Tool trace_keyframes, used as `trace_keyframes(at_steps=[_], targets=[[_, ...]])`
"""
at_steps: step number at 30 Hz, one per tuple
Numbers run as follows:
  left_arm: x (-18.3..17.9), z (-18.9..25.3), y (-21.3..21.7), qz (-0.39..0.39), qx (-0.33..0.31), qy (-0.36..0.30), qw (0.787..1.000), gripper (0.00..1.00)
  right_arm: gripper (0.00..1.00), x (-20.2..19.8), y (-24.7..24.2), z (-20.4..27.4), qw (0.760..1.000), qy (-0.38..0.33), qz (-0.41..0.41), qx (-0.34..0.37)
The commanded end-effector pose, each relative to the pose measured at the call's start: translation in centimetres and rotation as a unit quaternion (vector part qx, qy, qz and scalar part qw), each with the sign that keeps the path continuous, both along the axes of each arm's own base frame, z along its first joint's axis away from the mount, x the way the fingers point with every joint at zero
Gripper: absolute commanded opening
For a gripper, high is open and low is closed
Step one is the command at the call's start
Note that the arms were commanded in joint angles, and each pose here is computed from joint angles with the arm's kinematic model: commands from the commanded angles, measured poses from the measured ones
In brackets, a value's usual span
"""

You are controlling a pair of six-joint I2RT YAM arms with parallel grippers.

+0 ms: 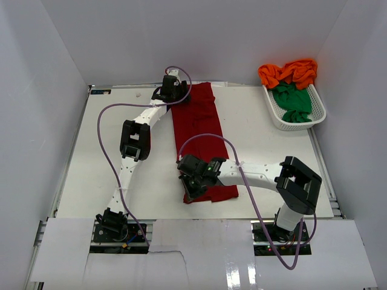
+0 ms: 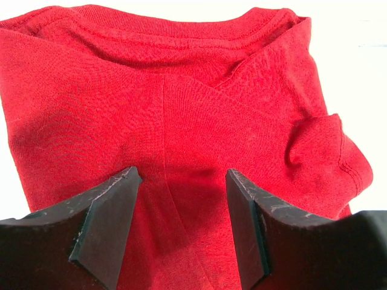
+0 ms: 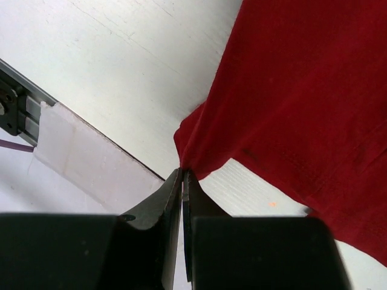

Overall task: Fold and stack the t-shirts
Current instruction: Rotate the tshirt 90 degrees

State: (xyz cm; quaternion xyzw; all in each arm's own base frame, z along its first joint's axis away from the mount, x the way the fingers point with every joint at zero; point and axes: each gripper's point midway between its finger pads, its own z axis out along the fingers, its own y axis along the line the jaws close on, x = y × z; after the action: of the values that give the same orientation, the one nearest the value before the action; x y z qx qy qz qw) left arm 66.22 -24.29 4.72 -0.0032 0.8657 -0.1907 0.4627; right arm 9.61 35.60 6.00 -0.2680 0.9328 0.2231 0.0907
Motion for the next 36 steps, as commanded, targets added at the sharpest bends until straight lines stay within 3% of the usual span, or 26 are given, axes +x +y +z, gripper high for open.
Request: trace_keyframes(at_steps=[1,14,17,19,21,22,29,33,36], targets=[[-0.4,-1.7,2.1,0.021,0.032,0.028,0.999,0.71,0.08,-1.8,0.1,-0.3,0.999,0.032,0.016,-0.002],[-0.4,-1.5,2.1,0.016,0.038,0.024,0.999,0.72,0.09,-3.7,2.3,0.4,0.993,0.077,0.054,0.075],[-0.2,-1.5,2.8,0.029,0.052,0.02,0.998,0.72,0.49,-3.3,2.2,0.4,0.994,0.067,0.048,0.066],[0.0,-1.1,3.1,0.033,0.054,0.016,0.998,0.74,0.6,-2.7,2.5,2.0,0.995,0.045,0.044,0.082],[0.1,0.1,3.3,0.036,0.056,0.008,0.998,0.84,0.7,-1.5,2.3,3.2,0.995,0.019,0.029,0.088],[0.3,0.9,3.4,0.039,0.059,0.0,0.998,0.91,0.7,-1.0,2.2,4.6,0.994,0.004,0.027,0.102],[-0.1,12.2,2.7,0.036,0.038,-0.077,0.996,0.96,0.7,4.3,-2.2,8.3,0.992,-0.067,-0.045,0.1],[-2.4,21.0,2.7,0.047,0.019,-0.126,0.991,0.98,0.69,7.6,-6.2,8.3,0.99,-0.09,-0.087,0.06],[-5.7,23.3,3.8,0.073,0.0,-0.096,0.993,0.98,0.69,9.6,-9.1,6.7,0.99,-0.091,-0.105,0.012]])
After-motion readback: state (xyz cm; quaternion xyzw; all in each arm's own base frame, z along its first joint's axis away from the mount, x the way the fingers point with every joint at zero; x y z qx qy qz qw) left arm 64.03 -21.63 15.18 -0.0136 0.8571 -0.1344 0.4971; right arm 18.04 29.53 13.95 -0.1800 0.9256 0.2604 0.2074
